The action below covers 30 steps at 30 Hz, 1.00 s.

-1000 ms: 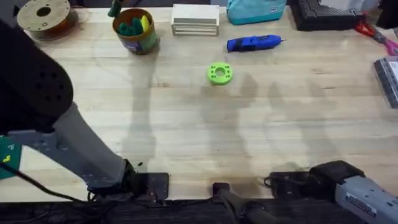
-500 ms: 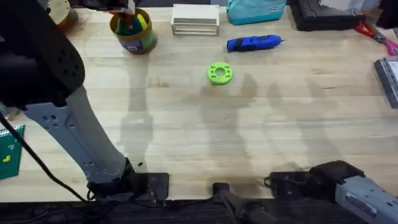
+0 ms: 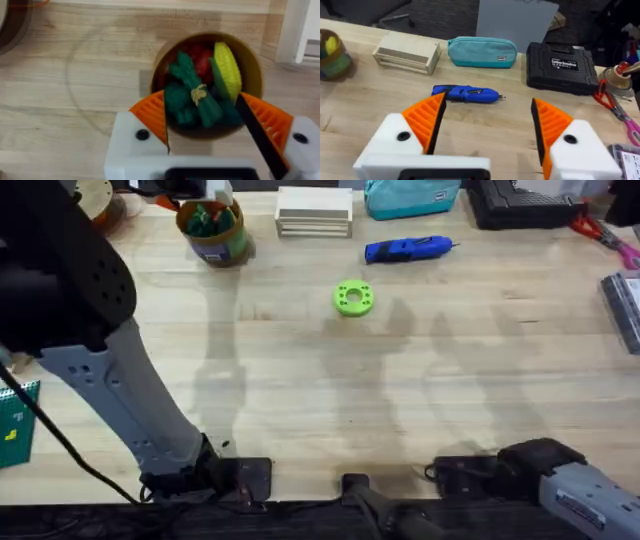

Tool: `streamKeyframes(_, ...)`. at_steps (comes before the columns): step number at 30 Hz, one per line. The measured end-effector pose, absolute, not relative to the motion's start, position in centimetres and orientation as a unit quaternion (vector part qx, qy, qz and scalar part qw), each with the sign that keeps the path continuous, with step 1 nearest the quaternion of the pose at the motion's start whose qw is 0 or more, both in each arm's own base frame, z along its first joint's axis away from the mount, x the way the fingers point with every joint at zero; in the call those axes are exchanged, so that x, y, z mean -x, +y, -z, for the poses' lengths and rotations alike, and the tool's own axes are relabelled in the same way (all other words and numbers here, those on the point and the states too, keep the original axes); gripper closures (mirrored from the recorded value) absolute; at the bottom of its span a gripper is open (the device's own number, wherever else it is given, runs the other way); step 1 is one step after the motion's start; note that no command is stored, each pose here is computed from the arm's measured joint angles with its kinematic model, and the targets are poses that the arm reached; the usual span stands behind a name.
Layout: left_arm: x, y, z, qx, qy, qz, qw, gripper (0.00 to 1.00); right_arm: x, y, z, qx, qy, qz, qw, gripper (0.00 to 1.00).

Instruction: Pick up the gripper from the table and insert it into the empty holder that is missing its gripper. Then pick up a screw, insert it into the mounting hole, and use the screwdriver to tighten it. Finally, clean up the table by picking up the vegetable and placing it into the bucket.

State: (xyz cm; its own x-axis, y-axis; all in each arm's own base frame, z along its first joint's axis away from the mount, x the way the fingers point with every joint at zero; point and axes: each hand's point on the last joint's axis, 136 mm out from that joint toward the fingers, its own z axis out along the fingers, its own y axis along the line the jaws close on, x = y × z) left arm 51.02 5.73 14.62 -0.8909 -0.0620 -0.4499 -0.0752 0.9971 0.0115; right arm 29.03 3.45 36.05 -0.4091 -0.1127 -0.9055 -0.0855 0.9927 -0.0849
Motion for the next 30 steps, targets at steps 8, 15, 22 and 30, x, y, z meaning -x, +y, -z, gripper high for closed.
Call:
streamKeyframes(8, -48.1, 5.4, -22.5, 0.034, 0.960, -0.018, 0.278, 0.121, -29.0, 3.4, -36.0, 0.059, 0.839, 0.013, 0.540, 0.057)
streamKeyframes(15, -39.0, 4.3, -33.1, 0.034, 0.943, -0.022, 0.330, 0.120, -29.0, 3.4, -36.1, 0.059, 0.839, 0.013, 0.540, 0.059)
streamKeyframes(22, -30.0, 3.3, -37.4, 0.033, 0.938, -0.023, 0.344, 0.119, -29.0, 3.4, -36.0, 0.059, 0.839, 0.013, 0.540, 0.059)
streamKeyframes(30, -22.2, 2.4, -40.7, 0.033, 0.919, -0.027, 0.391, 0.119, -29.0, 3.4, -36.0, 0.059, 0.839, 0.013, 0.540, 0.060)
